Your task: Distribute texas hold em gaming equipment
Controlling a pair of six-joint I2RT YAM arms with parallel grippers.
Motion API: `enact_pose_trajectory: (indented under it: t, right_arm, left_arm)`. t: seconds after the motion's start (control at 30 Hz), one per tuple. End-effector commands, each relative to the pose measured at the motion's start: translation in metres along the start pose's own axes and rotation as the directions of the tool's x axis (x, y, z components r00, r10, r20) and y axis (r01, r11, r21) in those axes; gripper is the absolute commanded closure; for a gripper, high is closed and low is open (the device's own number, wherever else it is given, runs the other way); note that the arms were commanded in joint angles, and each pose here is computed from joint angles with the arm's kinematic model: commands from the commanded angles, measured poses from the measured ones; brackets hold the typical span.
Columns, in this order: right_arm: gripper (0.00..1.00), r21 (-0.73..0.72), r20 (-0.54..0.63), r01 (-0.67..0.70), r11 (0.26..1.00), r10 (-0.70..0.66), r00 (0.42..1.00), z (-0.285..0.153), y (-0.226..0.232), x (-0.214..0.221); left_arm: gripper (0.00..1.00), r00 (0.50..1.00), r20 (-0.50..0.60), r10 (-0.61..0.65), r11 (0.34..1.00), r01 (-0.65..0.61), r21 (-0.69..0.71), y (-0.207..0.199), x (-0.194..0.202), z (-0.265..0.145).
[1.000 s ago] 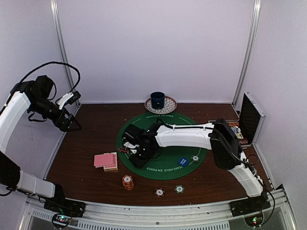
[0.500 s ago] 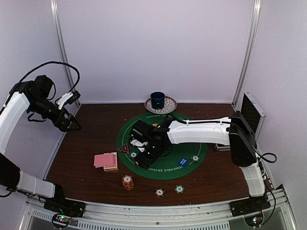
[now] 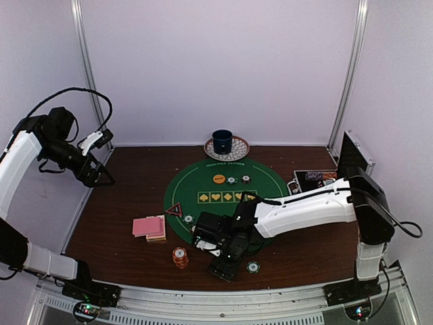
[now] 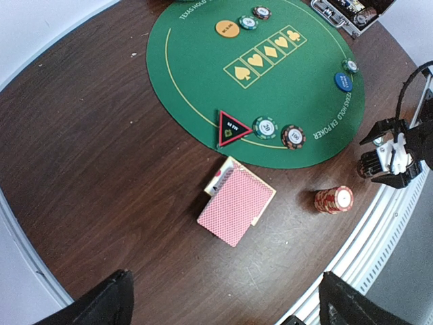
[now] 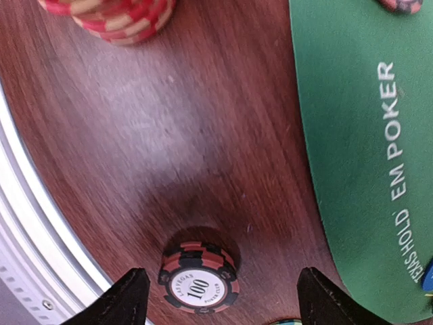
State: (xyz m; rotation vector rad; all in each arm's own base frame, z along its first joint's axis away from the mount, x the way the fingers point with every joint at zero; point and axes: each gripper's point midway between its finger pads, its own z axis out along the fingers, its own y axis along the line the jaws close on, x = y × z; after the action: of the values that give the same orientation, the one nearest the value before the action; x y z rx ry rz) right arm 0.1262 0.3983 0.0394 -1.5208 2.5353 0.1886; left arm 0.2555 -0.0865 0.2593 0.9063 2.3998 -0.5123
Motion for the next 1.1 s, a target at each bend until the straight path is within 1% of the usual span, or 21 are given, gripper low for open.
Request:
enact_pose_trajectory:
  t: [0.0, 0.17, 0.33, 0.67, 0.77, 1.0, 1.07]
  right_arm:
    - [0.2, 0.001, 0.015, -0.006, 1.0, 0.006, 1.0, -0.006, 0.003, 0.003]
    - [0.24, -0.006, 0.006, -0.001, 1.0, 0.001, 1.0, 0.001, 0.007, 0.008]
    - [0.34, -0.014, 0.001, 0.012, 1.0, -0.012, 1.0, 0.003, 0.012, 0.01]
    - [0.45, 0.003, -0.012, 0.025, 1.0, -0.025, 1.0, 0.0, 0.015, 0.016]
    - [0.51, 0.005, -0.012, 0.027, 1.0, -0.027, 1.0, 0.0, 0.016, 0.015]
    - [0.7, 0.024, 0.005, 0.03, 0.999, -0.03, 1.0, -0.01, 0.012, 0.011]
    - [0.73, 0.033, 0.012, 0.033, 0.999, -0.033, 0.999, -0.015, 0.011, 0.01]
  left_arm:
    - [0.02, 0.999, 0.021, 0.024, 1.0, -0.024, -0.002, -0.004, -0.003, -0.005]
    - [0.02, 0.999, 0.025, 0.022, 1.0, -0.022, 0.001, -0.005, -0.005, -0.006]
    - [0.02, 1.0, 0.018, 0.022, 1.0, -0.022, -0.008, -0.003, -0.004, -0.007]
    - [0.02, 0.999, 0.021, 0.025, 1.0, -0.025, -0.009, -0.003, -0.005, -0.007]
    - [0.02, 0.999, 0.02, 0.025, 1.0, -0.025, -0.01, -0.003, -0.004, -0.007]
    - [0.02, 0.999, 0.019, 0.028, 0.999, -0.028, -0.015, -0.003, -0.004, -0.008]
    - [0.02, 0.999, 0.019, 0.028, 1.0, -0.028, -0.013, -0.003, -0.004, -0.007]
